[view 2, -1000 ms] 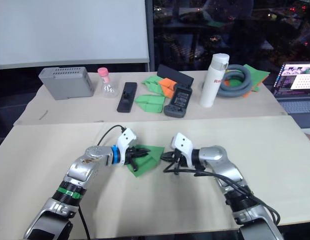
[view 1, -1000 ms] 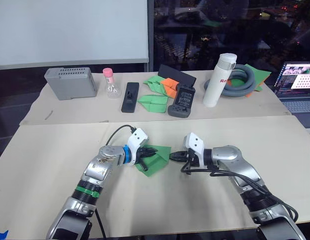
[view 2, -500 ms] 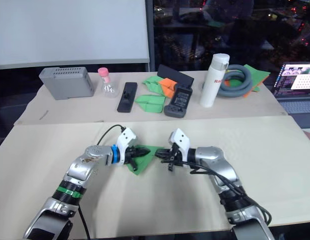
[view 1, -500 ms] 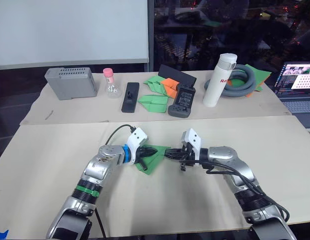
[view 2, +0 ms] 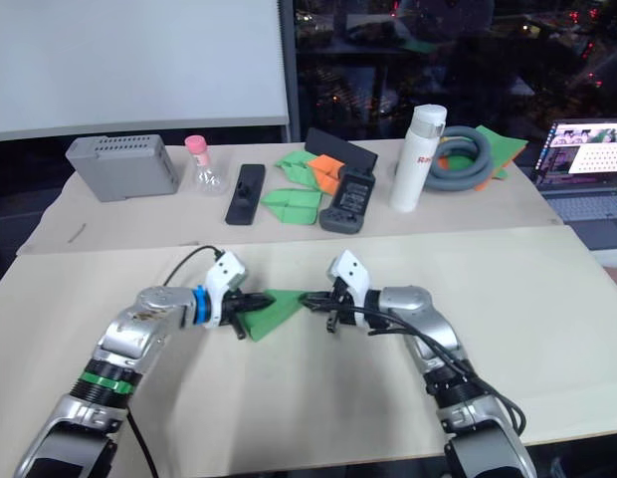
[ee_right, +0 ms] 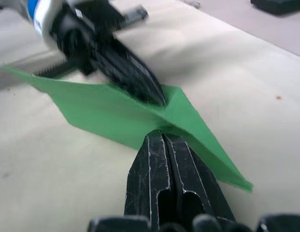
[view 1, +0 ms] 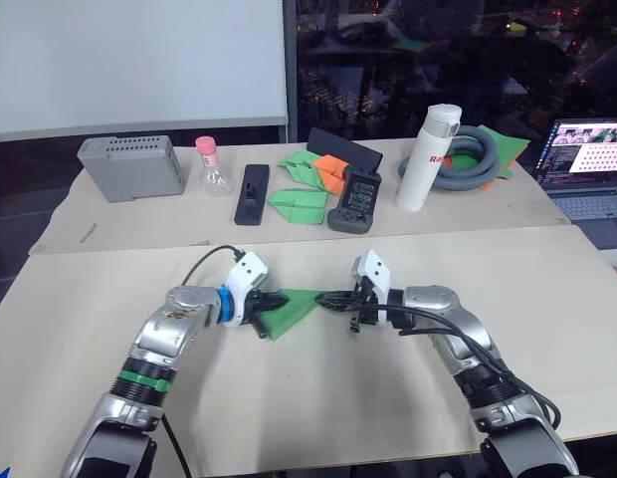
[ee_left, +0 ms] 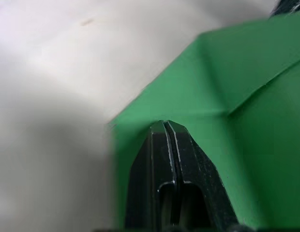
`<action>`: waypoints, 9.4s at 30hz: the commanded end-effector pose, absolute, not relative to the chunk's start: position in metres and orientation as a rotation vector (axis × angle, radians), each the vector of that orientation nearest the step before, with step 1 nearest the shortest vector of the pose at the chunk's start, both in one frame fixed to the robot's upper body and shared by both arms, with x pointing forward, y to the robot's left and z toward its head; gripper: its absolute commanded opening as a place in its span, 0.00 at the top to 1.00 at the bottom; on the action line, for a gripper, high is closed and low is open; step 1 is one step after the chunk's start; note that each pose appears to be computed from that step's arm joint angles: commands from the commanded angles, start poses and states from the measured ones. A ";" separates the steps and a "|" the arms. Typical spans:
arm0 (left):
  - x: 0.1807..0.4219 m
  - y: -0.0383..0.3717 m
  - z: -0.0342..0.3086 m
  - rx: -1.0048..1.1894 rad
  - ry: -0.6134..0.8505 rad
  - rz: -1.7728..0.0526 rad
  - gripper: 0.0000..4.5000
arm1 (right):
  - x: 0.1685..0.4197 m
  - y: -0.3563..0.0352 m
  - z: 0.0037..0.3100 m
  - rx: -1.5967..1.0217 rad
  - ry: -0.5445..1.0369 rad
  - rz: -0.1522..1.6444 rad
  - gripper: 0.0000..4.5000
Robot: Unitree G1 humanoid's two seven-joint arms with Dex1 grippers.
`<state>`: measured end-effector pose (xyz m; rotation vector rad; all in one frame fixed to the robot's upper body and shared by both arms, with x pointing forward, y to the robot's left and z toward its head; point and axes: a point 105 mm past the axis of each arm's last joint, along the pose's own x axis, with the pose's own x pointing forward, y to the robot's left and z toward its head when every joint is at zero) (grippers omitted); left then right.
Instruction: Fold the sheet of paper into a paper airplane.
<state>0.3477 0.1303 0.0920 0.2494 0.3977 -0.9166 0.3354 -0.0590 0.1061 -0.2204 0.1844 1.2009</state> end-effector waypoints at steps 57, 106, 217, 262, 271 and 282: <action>0.343 0.132 0.141 0.064 0.233 -0.886 1.00 | 0.358 -0.040 0.128 -0.347 0.143 1.196 0.99; 0.339 0.147 0.095 0.074 0.332 -0.789 1.00 | 0.368 -0.017 0.110 -0.299 0.168 1.186 0.99; 0.341 0.142 0.146 -0.032 0.127 -0.825 1.00 | 0.366 -0.006 0.071 -0.330 0.274 1.197 0.99; 0.325 0.134 0.078 0.073 0.335 -0.826 1.00 | 0.411 -0.021 0.095 -0.320 0.160 1.024 0.99; 0.325 0.138 0.078 0.072 0.329 -0.808 1.00 | 0.408 -0.008 0.089 -0.330 0.164 1.056 0.99; 0.327 0.141 0.079 0.092 0.329 -0.820 1.00 | 0.380 -0.005 0.070 -0.289 0.196 1.208 0.99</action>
